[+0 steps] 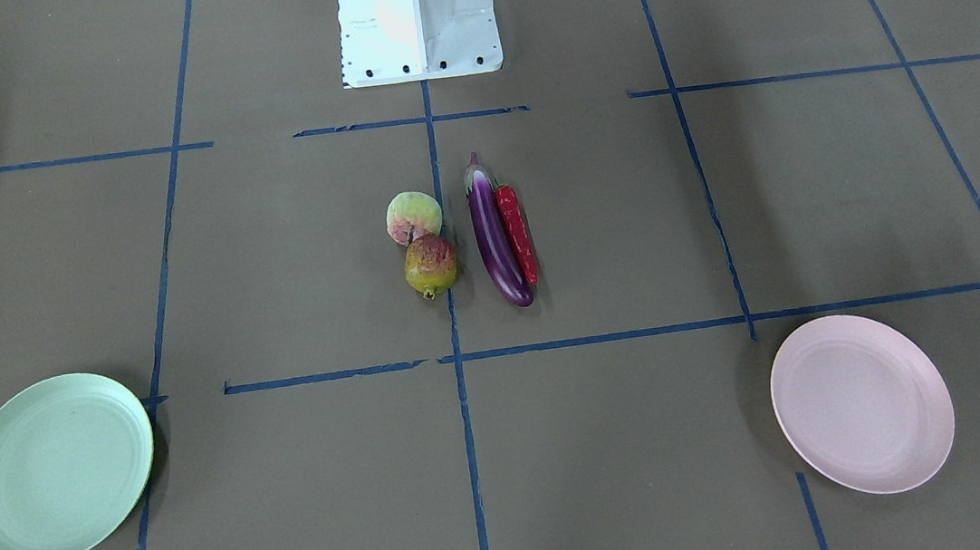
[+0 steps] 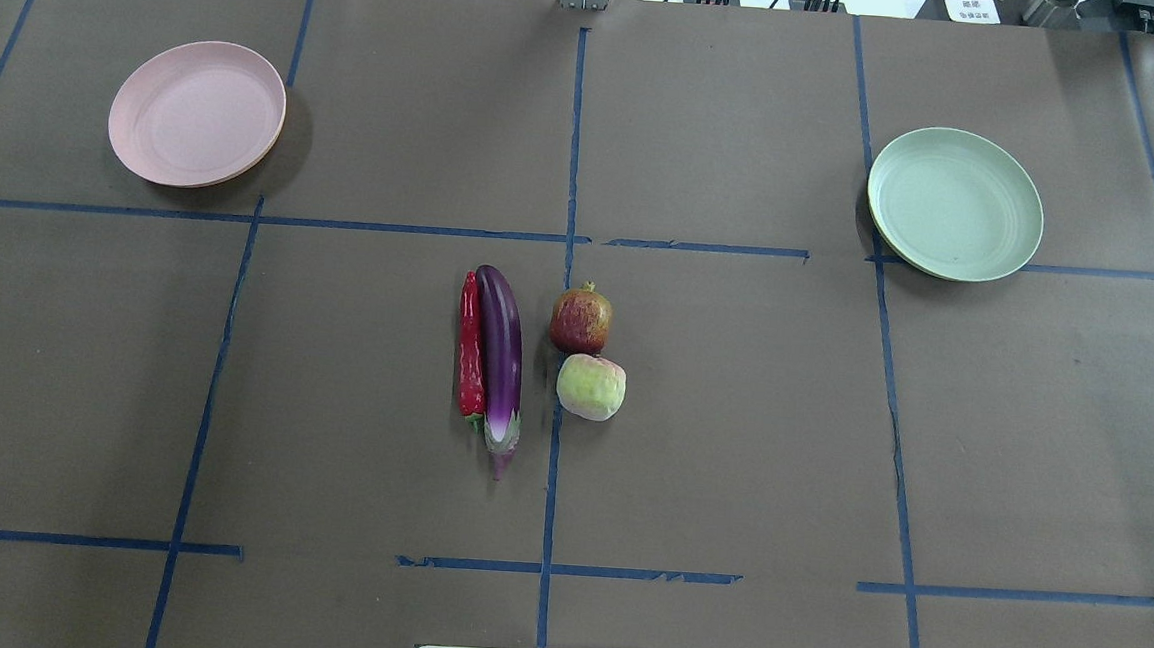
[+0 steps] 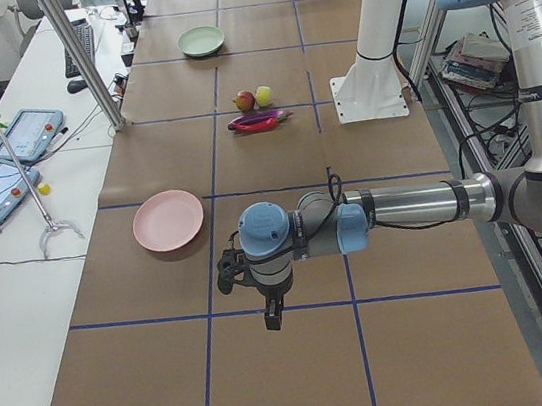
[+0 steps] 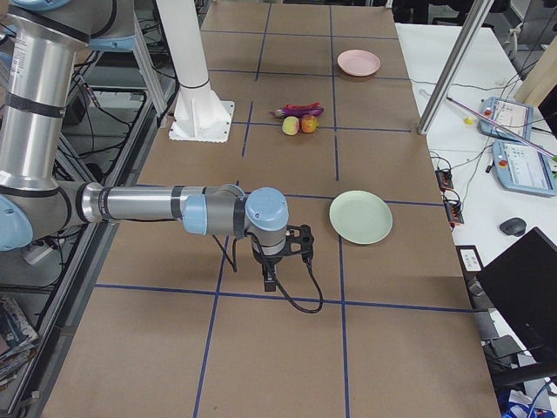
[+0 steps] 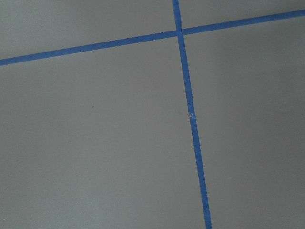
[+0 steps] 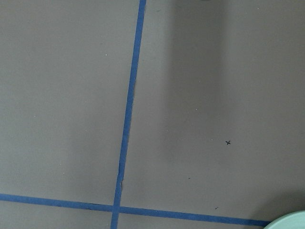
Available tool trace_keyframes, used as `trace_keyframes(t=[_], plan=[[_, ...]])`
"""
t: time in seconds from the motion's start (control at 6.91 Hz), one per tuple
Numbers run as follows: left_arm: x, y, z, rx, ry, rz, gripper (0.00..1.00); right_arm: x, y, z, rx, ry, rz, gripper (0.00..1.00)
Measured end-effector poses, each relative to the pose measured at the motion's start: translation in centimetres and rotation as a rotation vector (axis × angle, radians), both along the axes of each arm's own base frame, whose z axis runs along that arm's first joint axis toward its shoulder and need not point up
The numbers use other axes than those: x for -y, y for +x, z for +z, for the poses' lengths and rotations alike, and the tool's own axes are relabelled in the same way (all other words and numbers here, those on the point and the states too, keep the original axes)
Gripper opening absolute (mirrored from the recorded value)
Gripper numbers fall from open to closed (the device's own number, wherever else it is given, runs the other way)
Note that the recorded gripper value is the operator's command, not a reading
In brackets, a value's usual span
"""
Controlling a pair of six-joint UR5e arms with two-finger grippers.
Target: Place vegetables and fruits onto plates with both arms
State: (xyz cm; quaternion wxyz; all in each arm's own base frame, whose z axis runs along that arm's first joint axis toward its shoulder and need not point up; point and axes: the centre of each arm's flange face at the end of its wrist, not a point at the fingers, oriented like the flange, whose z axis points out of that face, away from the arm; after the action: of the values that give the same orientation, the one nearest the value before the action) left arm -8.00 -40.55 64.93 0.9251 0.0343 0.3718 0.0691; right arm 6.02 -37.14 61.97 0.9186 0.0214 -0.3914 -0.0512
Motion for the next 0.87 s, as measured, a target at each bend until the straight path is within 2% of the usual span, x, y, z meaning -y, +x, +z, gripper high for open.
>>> trace_keyframes(t=[0.29,0.43,0.72,0.87], plan=[[0.0,0.0,-0.1,0.000,0.003,0.001,1.00,1.0,-0.3,-0.9,0.000,0.030,-0.008,1.00],[0.0,0.0,-0.1,0.000,0.002,0.001,1.00,2.4,-1.0,-2.2,0.002,0.074,-0.024,1.00],[0.0,0.1,-0.1,-0.003,0.000,0.001,1.00,6.5,-4.8,-6.8,0.046,0.223,-0.096,1.00],[-0.1,0.1,0.0,-0.004,-0.002,0.000,1.00,9.2,-8.4,-10.5,0.082,0.270,-0.125,1.00]])
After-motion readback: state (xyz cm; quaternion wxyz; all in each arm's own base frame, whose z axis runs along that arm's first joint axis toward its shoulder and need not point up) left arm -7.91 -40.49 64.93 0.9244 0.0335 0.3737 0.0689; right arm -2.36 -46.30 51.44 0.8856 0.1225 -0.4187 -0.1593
